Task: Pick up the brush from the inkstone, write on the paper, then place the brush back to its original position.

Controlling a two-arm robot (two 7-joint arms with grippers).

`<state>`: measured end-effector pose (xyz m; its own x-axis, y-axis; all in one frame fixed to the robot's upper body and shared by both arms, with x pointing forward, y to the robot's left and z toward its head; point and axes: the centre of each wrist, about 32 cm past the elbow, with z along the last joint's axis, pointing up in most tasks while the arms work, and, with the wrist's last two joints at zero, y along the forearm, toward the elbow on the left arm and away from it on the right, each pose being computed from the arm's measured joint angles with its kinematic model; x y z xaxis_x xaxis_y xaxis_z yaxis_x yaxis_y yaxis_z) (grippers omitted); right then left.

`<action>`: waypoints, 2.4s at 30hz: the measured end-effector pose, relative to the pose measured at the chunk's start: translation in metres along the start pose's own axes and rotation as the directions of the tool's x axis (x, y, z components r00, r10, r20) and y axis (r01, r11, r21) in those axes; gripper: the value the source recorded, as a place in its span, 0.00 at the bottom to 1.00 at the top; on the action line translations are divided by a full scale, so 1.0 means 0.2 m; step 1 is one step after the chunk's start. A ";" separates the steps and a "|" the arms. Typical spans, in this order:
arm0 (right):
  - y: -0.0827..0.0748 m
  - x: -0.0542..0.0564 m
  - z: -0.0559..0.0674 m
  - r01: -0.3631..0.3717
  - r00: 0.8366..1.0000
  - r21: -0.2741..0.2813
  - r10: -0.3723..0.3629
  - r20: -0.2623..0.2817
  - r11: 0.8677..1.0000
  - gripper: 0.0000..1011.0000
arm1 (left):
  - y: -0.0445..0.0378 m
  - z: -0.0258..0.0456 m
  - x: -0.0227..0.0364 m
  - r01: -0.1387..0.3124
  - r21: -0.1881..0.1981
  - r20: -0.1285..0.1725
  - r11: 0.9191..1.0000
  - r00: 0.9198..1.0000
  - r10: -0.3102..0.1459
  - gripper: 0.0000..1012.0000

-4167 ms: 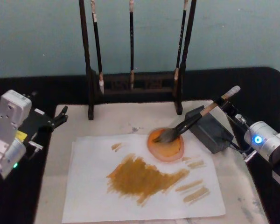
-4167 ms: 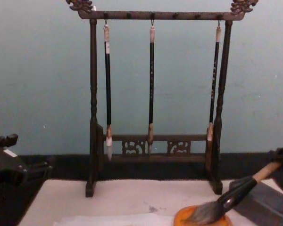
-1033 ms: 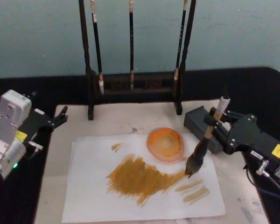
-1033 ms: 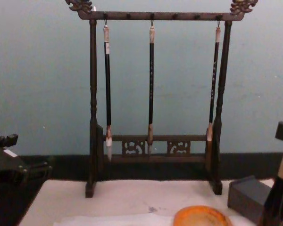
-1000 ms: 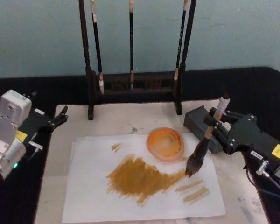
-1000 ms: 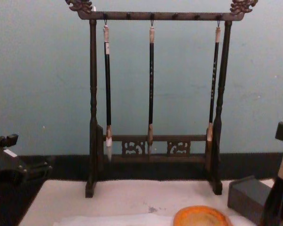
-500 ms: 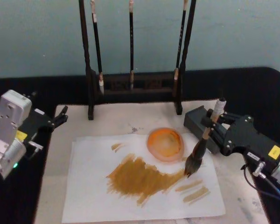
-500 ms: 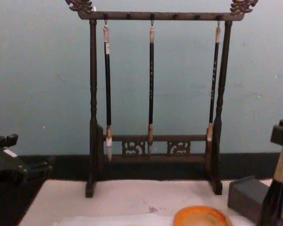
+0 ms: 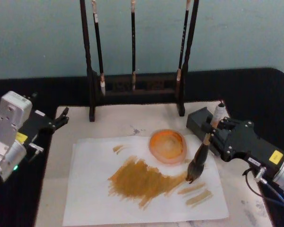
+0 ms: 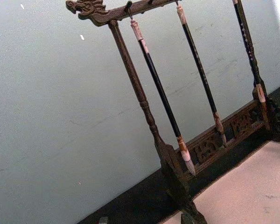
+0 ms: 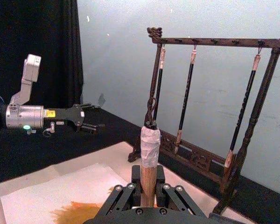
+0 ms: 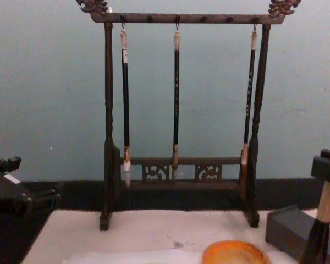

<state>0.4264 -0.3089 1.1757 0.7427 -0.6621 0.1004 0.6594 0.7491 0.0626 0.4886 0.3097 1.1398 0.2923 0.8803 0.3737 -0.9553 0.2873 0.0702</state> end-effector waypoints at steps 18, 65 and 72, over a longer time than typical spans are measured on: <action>-0.04 -0.01 0.02 0.021 0.999 -0.030 -0.020 0.027 0.999 0.17 | 0.000 0.000 0.000 0.000 0.000 0.000 1.000 1.000 0.000 1.00; -0.15 0.00 0.10 0.132 0.985 -0.048 -0.125 0.123 0.990 0.17 | 0.000 0.000 0.000 0.000 0.000 0.000 1.000 1.000 0.000 1.00; -0.13 0.02 0.13 0.130 0.983 0.002 -0.129 0.133 0.991 0.17 | 0.000 0.000 0.000 0.000 0.000 0.000 1.000 1.000 0.000 1.00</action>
<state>0.4101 -0.3302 1.2005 0.6289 -0.7450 0.2224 0.7504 0.6564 0.0770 0.4886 0.3097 1.1398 0.2923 0.8803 0.3737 -0.9553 0.2873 0.0703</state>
